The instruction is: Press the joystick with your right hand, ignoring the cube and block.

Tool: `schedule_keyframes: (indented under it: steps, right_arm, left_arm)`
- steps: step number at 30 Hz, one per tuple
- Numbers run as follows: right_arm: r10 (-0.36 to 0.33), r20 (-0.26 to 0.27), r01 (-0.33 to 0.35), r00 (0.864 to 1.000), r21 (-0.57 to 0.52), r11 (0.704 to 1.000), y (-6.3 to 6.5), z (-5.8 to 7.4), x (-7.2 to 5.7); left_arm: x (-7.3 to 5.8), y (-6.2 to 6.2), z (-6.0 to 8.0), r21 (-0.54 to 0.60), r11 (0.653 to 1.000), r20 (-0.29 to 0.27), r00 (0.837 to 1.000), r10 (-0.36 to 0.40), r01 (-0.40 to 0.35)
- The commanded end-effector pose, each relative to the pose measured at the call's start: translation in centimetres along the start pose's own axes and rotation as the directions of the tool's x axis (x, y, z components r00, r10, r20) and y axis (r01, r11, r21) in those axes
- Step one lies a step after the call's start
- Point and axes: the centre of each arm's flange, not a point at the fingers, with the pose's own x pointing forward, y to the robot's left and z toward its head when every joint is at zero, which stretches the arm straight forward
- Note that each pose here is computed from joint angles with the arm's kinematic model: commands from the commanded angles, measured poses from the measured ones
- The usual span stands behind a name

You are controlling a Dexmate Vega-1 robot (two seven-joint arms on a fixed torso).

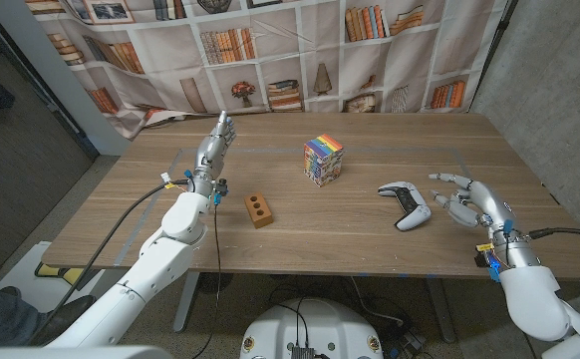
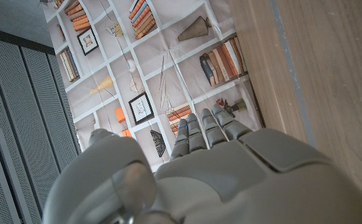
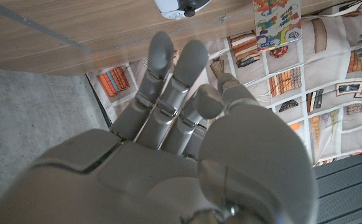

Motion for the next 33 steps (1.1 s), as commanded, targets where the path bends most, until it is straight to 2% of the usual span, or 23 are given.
schedule_keyframes:
  steps: [1,13,23,33]
  right_arm:
    - [0.069,-0.027,-0.070,0.997,-0.053,0.996,0.5,0.7,0.2]
    - [0.095,-0.052,-0.100,0.994,-0.119,0.988,0.4,1.2,0.6]
    - [0.097,-0.079,-0.111,0.992,-0.187,0.976,0.9,1.3,0.3]
    - [0.152,-0.112,-0.179,0.982,-0.309,0.934,2.0,2.5,0.7]
  left_arm:
    - [0.1,0.2,0.1,0.002,1.000,0.004,1.000,0.005,-0.005]
    - [-0.1,0.7,0.2,-0.003,1.000,0.010,1.000,0.012,-0.012]
    - [0.3,0.7,0.2,0.001,1.000,0.007,1.000,0.006,-0.006]
    - [0.3,0.8,0.1,-0.003,1.000,0.008,1.000,0.008,-0.008]
